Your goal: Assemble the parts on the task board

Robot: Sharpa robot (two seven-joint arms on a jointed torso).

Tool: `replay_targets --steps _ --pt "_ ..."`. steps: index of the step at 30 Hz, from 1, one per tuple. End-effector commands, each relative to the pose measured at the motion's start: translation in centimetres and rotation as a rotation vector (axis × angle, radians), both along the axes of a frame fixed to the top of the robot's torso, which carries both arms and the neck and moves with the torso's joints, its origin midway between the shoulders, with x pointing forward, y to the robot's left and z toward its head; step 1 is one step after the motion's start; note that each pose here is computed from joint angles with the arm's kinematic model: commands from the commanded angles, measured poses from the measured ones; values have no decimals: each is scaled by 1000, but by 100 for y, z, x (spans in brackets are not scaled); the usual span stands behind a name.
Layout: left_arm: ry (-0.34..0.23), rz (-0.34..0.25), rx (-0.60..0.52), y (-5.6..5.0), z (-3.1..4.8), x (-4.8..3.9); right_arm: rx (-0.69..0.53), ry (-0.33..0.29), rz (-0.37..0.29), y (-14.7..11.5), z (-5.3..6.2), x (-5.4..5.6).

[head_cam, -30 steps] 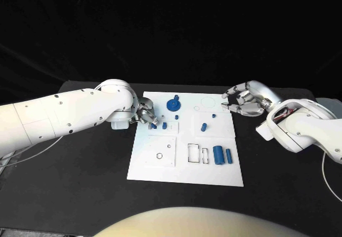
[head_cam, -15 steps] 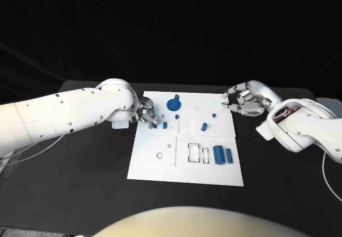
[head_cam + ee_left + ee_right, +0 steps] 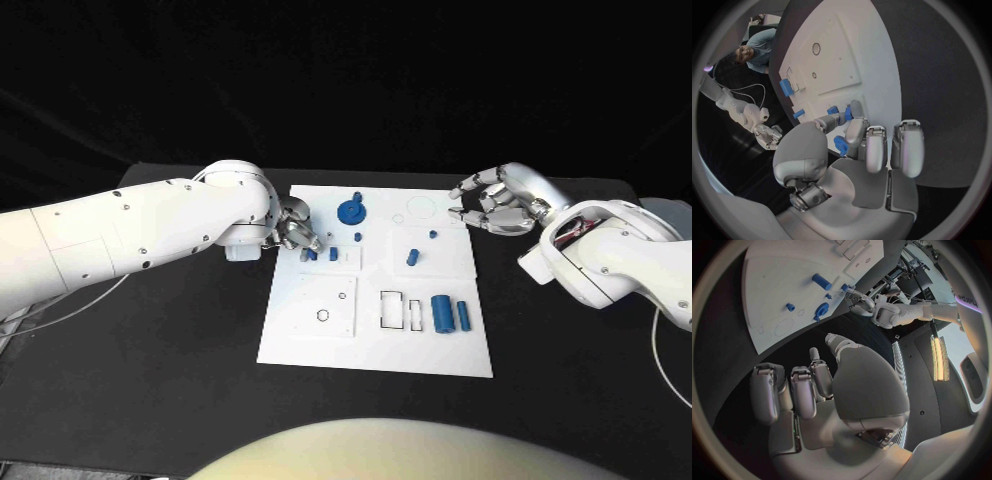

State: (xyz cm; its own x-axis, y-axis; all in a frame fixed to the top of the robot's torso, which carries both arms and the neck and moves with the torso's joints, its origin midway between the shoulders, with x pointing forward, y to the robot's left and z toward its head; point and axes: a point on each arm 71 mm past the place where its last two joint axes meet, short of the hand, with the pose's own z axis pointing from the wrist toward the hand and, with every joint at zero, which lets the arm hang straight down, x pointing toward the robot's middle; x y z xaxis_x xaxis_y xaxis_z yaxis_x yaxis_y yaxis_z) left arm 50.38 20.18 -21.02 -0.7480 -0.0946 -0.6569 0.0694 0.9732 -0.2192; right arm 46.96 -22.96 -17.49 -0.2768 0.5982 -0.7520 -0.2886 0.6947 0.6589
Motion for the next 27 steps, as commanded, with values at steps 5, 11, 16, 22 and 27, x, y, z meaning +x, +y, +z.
replay_targets --steps 5,11,16,22,27 --pt "33 -15 19 -7 -69 -36 -8 -3 17 15 -3 -7" --pt "35 -16 20 -4 -69 -37 -8 -2 17 14 -4 -7" --pt "36 -17 20 -2 -70 -39 -8 -2 17 13 -3 -8" --pt "39 -20 21 0 -71 -44 -7 -3 17 12 -3 -8" --pt "44 -25 23 2 -72 -55 -7 -3 17 12 -4 -8"
